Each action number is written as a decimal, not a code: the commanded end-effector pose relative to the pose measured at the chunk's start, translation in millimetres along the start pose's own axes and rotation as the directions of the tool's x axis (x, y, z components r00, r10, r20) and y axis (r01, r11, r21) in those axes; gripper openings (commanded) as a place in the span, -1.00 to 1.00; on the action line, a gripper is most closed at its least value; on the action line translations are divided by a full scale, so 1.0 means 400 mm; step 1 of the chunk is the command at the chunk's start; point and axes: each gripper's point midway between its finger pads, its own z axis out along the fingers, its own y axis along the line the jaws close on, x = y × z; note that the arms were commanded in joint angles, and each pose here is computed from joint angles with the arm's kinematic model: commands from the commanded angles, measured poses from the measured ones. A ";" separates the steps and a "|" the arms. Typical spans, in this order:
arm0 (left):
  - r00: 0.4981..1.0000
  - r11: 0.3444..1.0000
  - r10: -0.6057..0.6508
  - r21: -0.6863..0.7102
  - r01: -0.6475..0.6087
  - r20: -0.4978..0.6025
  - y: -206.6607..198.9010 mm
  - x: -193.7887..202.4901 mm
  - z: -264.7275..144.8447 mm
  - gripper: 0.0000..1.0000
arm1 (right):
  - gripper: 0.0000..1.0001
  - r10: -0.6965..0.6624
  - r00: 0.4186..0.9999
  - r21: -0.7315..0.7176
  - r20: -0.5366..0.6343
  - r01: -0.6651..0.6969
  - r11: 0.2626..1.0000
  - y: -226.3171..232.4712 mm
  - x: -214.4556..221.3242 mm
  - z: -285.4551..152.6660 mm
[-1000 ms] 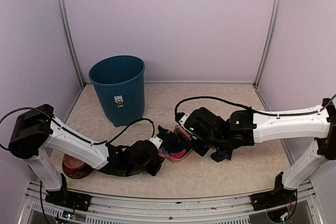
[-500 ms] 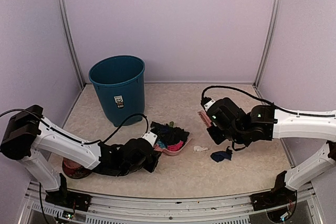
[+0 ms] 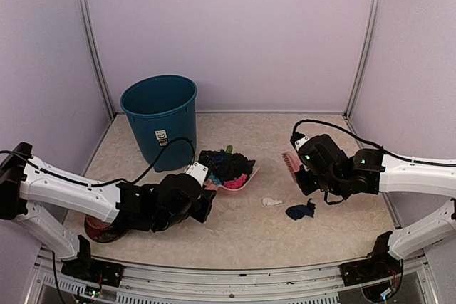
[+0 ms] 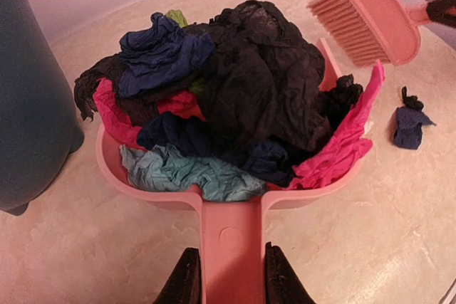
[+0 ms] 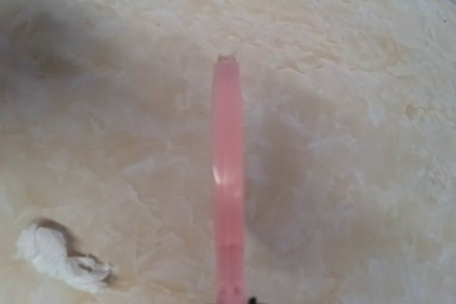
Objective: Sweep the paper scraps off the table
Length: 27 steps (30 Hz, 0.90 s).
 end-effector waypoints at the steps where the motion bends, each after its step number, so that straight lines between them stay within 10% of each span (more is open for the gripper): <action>1: 0.998 0.999 -0.017 -0.028 0.019 0.064 0.015 -0.107 -0.050 -1.00 | -1.00 0.068 0.997 -0.016 0.039 -0.068 0.998 -0.013 -0.011 0.000; 27: 0.928 0.962 -0.271 0.044 0.269 0.254 0.250 -0.512 -0.252 -1.00 | -1.00 0.070 0.996 -0.047 0.060 -0.067 0.997 0.003 -0.025 0.028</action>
